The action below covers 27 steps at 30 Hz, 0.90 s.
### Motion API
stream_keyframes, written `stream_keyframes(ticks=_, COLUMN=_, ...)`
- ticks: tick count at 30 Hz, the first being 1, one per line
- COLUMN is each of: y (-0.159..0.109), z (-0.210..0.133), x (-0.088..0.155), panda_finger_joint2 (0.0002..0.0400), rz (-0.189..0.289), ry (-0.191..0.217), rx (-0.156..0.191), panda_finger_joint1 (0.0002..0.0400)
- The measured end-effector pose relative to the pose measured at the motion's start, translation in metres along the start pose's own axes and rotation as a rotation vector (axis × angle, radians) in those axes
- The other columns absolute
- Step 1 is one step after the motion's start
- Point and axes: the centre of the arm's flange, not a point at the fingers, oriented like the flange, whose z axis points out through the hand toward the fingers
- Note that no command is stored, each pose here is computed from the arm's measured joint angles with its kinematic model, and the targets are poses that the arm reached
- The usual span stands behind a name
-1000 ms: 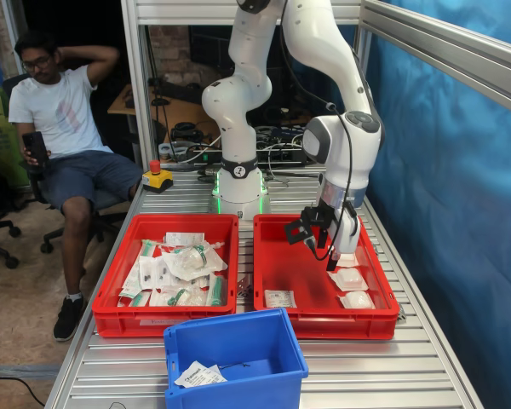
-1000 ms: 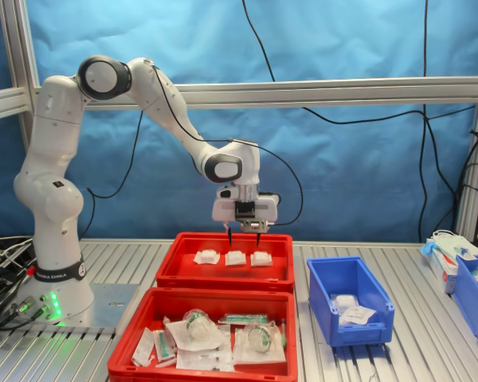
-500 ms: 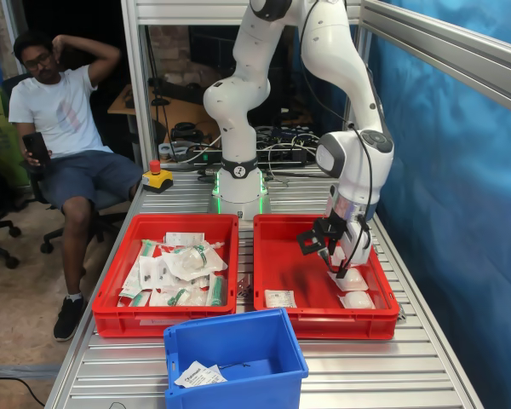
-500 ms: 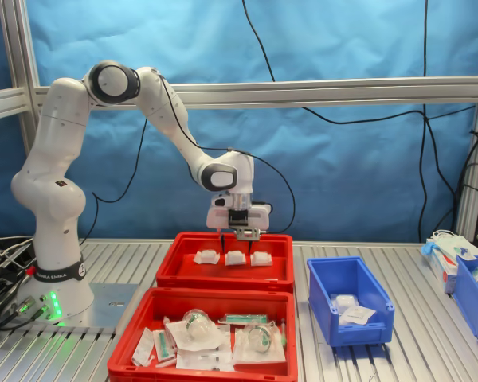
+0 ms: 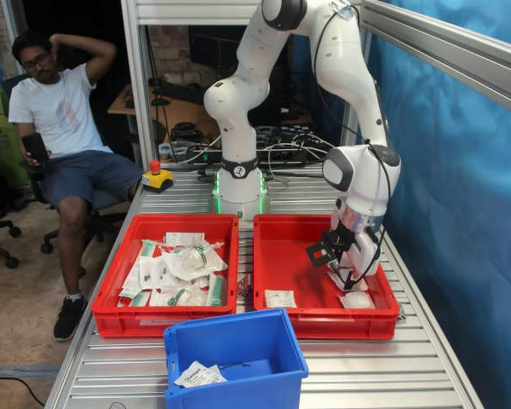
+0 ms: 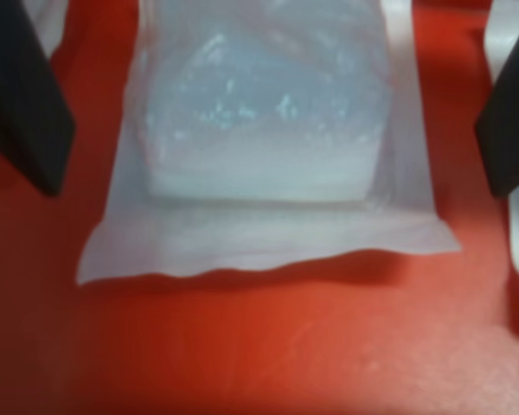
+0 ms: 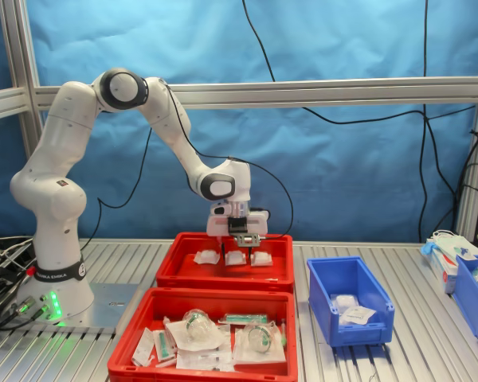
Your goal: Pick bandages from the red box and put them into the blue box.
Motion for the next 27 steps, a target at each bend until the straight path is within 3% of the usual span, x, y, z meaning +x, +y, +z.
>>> stream_keyframes(ticks=7, y=0.008, z=0.015, x=-0.006, panda_finger_joint2=0.0400, rz=-0.020, ry=0.014, rx=0.008, panda_finger_joint1=0.0400)
stream_keyframes(ticks=27, y=0.020, z=0.007, x=-0.026, panda_finger_joint2=0.0400, rz=-0.053, ry=-0.018, rx=0.023, panda_finger_joint1=0.0400)
